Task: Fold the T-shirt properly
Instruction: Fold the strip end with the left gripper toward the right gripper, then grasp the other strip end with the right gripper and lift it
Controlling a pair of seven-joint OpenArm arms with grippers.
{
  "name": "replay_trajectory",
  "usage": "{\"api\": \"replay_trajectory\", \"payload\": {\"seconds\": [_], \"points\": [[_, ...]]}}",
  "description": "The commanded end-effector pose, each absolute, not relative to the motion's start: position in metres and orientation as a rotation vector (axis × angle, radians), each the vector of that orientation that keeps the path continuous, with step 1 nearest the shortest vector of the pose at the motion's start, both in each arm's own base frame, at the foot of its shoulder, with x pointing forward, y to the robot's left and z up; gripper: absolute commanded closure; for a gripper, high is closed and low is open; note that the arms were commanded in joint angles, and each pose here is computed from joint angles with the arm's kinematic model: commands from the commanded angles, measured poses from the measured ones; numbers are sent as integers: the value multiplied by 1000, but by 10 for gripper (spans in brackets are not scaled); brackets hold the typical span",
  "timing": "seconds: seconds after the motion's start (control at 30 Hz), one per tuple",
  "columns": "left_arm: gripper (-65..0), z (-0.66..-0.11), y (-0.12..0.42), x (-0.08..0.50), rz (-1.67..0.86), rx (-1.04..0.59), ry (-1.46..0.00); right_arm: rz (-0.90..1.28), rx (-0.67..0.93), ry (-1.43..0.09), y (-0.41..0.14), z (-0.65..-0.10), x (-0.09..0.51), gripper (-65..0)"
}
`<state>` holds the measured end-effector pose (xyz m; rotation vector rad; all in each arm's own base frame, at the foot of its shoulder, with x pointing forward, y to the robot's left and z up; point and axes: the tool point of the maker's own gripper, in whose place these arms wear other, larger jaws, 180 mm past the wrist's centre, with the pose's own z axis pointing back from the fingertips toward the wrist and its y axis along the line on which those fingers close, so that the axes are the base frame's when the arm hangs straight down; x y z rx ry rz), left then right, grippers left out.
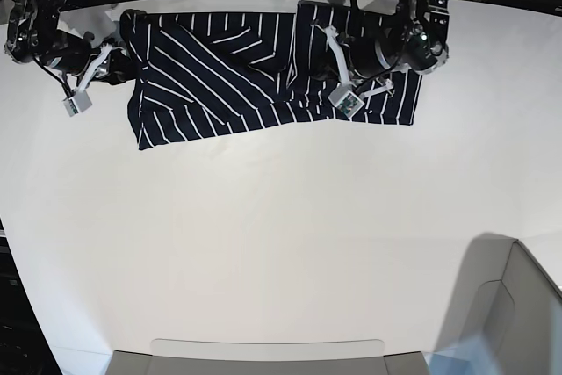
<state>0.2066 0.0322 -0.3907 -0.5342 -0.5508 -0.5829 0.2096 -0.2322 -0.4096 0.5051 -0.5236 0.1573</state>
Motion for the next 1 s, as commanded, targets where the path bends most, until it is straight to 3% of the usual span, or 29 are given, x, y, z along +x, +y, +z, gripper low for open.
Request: {"api": "replay_trajectory", "payload": {"seconds": [0.0, 0.27, 0.97], "points": [[0, -381, 30, 213, -585, -548, -592, 169, 490, -535, -240, -405, 213, -182], [0, -381, 30, 213, -585, -548, -592, 175, 469, -502, -225, -423, 214, -181], [0, -384, 29, 211, -581, -553, -582, 353, 631, -428, -126, -437, 209, -179]]}}
